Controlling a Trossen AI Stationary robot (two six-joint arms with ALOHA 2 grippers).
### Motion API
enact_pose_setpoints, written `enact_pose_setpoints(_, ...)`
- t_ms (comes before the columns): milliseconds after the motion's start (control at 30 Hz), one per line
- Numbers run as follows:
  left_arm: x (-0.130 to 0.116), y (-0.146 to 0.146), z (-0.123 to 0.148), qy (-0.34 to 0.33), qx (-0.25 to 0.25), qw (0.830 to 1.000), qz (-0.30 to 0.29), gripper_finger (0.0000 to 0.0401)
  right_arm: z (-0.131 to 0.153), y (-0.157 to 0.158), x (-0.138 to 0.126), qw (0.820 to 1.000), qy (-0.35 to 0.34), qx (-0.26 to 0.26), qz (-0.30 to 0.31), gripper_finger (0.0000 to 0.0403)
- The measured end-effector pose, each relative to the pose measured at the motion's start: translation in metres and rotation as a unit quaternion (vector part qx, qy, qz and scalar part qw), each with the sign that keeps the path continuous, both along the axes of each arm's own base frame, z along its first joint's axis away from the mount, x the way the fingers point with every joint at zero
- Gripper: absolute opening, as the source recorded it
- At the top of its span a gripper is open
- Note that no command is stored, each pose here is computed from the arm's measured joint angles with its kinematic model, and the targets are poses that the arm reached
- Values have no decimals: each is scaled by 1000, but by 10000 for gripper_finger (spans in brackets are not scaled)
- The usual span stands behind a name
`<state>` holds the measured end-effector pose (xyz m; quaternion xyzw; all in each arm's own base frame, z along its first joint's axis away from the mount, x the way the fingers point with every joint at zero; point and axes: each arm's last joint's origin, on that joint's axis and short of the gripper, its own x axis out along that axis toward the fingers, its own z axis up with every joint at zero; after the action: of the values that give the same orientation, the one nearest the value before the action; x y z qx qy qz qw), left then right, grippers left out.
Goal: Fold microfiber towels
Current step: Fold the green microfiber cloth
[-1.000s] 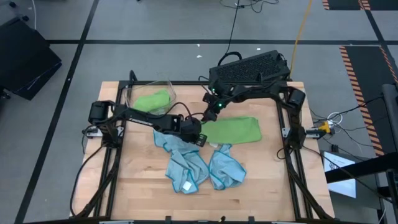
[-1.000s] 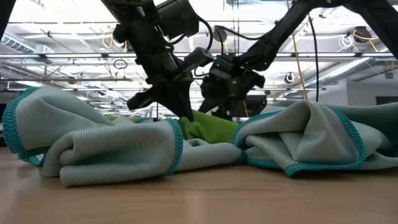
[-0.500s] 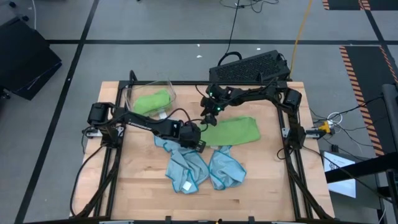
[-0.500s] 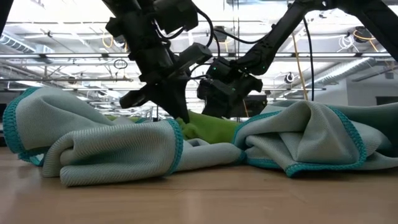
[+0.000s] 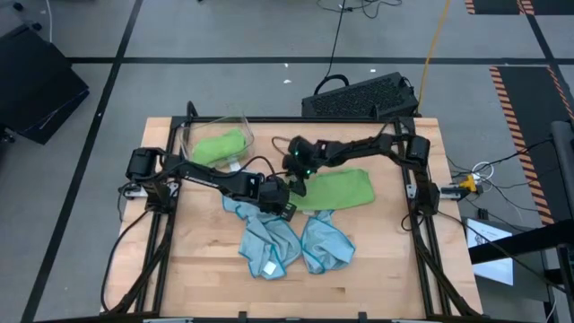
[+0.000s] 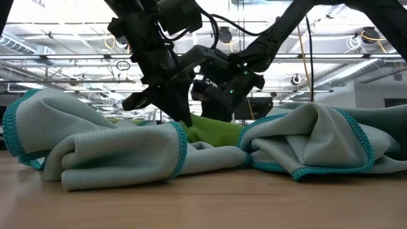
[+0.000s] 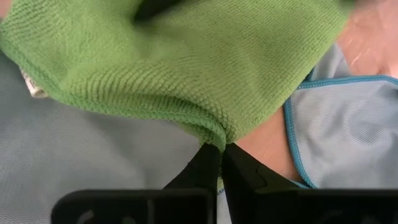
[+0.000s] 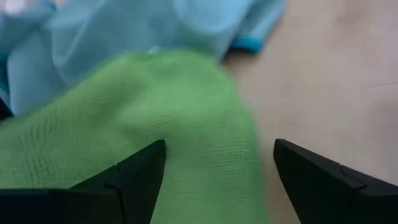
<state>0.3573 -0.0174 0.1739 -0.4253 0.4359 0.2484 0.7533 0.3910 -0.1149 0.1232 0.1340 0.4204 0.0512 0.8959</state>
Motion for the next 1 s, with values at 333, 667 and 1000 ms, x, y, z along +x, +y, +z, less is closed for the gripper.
enact_pose_setpoints(333,0,-1,0,1,5,1000,-11,8,-17,14,7,1000,20,8,1,292)
enact_pose_setpoints(667,-1,0,-1,8,11,1000,-20,6,-21,11,5,1000,25,-12,7,184)
enact_pose_setpoints(1000,-7,15,7,16,23,999,-26,6,-15,3,-6,999,48,-3,-1,8)
